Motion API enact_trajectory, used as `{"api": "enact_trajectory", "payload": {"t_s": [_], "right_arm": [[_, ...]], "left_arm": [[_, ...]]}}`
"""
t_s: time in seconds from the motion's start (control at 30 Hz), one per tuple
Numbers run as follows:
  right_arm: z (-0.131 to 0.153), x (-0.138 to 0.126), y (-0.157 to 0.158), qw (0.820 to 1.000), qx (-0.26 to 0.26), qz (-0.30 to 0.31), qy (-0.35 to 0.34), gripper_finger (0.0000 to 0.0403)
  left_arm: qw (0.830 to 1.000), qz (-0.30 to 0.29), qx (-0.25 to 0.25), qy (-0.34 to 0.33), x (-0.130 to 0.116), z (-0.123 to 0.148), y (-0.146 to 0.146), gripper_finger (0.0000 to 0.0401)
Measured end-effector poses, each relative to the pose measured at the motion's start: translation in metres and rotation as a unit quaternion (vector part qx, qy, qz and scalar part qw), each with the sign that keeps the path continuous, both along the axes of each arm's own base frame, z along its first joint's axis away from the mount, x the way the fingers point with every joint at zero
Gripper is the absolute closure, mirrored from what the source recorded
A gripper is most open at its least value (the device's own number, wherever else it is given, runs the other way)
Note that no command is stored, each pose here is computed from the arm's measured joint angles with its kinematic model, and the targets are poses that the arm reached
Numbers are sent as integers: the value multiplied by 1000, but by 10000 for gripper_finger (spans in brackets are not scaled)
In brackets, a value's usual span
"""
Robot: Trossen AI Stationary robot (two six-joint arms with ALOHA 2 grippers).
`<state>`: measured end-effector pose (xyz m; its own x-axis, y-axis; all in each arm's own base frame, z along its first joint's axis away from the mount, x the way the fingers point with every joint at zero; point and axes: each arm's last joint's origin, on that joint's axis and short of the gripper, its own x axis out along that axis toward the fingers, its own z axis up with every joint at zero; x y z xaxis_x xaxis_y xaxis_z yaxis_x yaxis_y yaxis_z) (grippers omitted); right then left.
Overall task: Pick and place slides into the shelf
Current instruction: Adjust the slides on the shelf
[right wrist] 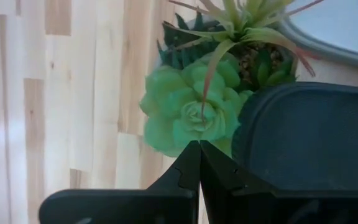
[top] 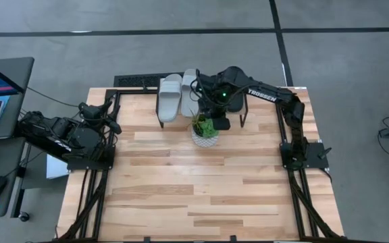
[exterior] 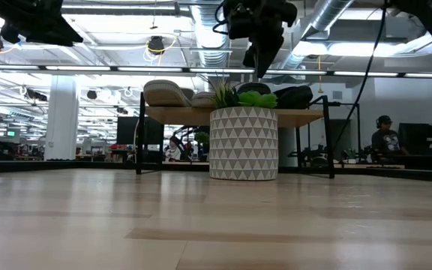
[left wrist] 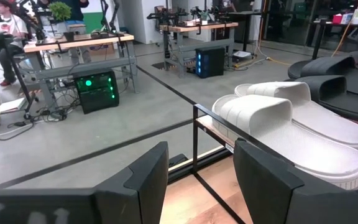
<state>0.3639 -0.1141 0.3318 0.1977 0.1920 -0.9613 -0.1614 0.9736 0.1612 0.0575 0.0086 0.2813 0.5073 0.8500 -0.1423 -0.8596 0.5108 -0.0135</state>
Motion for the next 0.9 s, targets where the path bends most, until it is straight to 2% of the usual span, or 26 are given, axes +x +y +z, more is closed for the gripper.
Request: {"api": "enact_trajectory", "payload": {"t_s": [0.17, 0.9], "right_arm": [[-7, 1, -2, 1000, -14, -7, 25, 403], [-6, 0, -11, 996, -85, -22, 36, 403]], "left_arm": [[1000, 0, 0, 0, 0, 0, 0, 230], [1000, 0, -1, -1, 0, 0, 0, 230]]}}
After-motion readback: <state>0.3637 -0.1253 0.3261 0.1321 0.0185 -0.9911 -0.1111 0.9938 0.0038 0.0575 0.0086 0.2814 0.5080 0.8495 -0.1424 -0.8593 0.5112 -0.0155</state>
